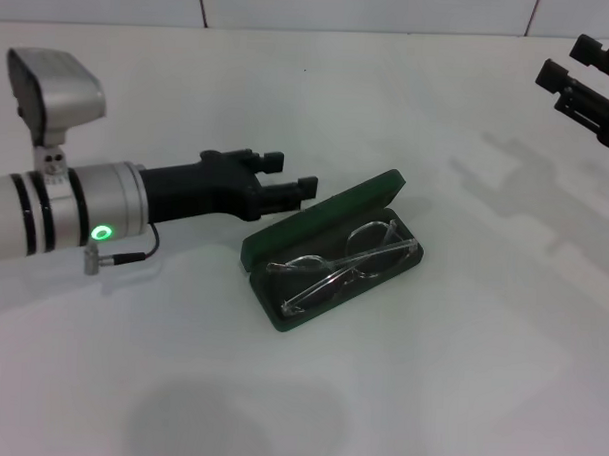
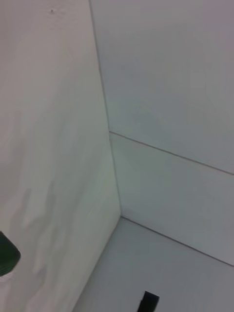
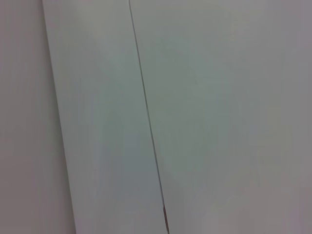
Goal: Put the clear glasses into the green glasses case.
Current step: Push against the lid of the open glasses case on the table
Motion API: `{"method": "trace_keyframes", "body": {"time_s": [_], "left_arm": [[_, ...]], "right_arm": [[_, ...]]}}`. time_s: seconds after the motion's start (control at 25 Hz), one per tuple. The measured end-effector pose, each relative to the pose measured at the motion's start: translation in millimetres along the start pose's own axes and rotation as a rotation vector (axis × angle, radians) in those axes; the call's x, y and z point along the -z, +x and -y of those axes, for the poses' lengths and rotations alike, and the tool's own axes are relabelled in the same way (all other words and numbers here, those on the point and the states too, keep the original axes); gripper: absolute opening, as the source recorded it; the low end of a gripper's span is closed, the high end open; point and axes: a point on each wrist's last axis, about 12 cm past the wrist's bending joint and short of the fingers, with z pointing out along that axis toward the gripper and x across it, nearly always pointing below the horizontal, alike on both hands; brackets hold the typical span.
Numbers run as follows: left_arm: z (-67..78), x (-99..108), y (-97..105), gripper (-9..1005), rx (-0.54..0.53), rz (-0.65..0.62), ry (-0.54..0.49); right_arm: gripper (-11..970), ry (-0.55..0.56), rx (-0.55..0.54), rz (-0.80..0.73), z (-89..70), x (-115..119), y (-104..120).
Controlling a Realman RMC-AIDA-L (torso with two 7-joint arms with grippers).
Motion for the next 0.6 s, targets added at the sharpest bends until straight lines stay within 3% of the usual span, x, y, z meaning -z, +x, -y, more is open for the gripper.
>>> {"method": "trace_keyframes", "body": {"time_s": [0.6], "left_arm": [[15.0,-10.4,16.8,698,-0.077,-0.120,0.080]], "right_arm": [[627,0.029,0.006,-0.019,4.6,-4.4,0.5]]}}
